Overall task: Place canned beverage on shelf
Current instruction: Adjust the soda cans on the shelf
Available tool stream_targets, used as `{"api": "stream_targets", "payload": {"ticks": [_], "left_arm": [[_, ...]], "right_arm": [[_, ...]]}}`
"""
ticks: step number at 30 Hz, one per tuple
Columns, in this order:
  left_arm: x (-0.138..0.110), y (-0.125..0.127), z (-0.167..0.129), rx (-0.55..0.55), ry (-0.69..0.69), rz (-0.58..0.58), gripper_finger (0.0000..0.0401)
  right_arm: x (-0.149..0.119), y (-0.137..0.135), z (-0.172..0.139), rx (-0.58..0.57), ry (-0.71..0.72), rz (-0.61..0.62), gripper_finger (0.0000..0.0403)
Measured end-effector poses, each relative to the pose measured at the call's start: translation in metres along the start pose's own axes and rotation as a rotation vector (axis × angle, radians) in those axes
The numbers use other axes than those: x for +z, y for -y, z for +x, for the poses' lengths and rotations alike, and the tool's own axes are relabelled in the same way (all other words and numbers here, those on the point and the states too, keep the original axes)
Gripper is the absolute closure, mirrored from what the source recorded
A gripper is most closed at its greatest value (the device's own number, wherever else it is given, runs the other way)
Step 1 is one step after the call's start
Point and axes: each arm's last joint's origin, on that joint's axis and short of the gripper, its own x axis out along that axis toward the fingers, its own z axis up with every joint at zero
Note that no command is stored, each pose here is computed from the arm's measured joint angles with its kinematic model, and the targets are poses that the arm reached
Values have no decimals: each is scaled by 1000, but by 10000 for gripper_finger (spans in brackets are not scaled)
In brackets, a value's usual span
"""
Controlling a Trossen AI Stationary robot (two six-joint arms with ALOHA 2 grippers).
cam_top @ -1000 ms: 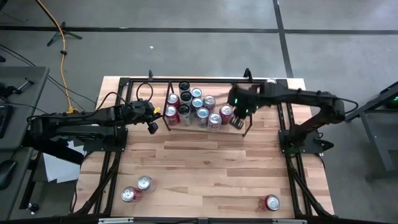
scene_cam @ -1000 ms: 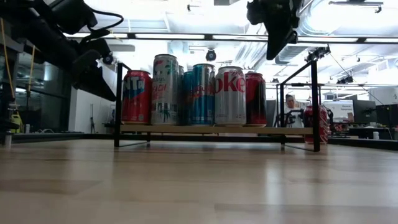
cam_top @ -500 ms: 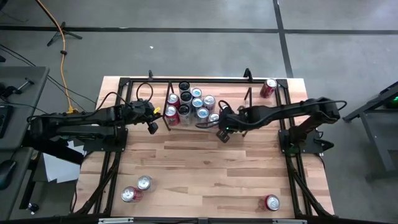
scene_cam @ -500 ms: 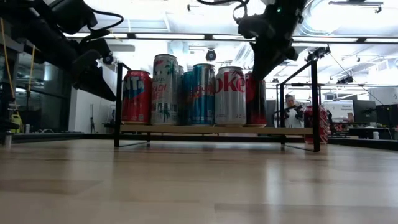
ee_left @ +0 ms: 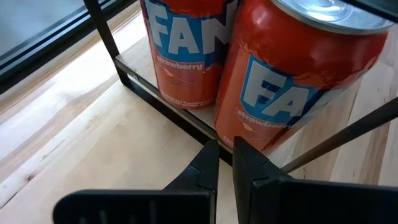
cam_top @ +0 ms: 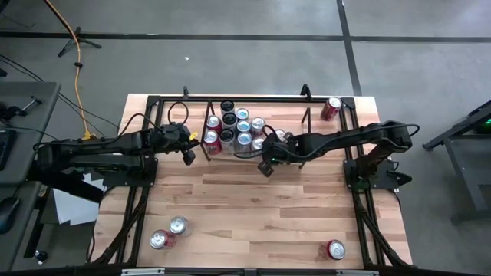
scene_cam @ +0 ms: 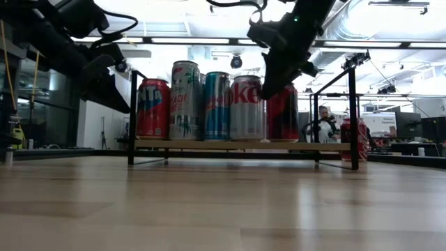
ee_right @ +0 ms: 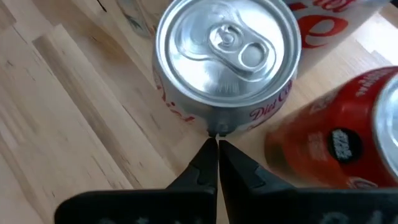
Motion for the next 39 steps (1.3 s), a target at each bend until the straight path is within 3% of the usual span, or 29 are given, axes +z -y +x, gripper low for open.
{"api": "stream_targets", "payload": {"ticks": [19,24,30,39], "left_arm": [[0,0,0,0,-1,1,401],[0,0,0,1,-2,2,401],[0,0,0,1,-3,2,401],[0,0,0,0,-1,1,401]], "right_arm": [[8,2,2,10,48,12,403],[11,-2,-21,101,-39,-54,403],[-12,13,-54,0,-222,-134,403],[-14,37,-34,-160,-172,4,403]]}}
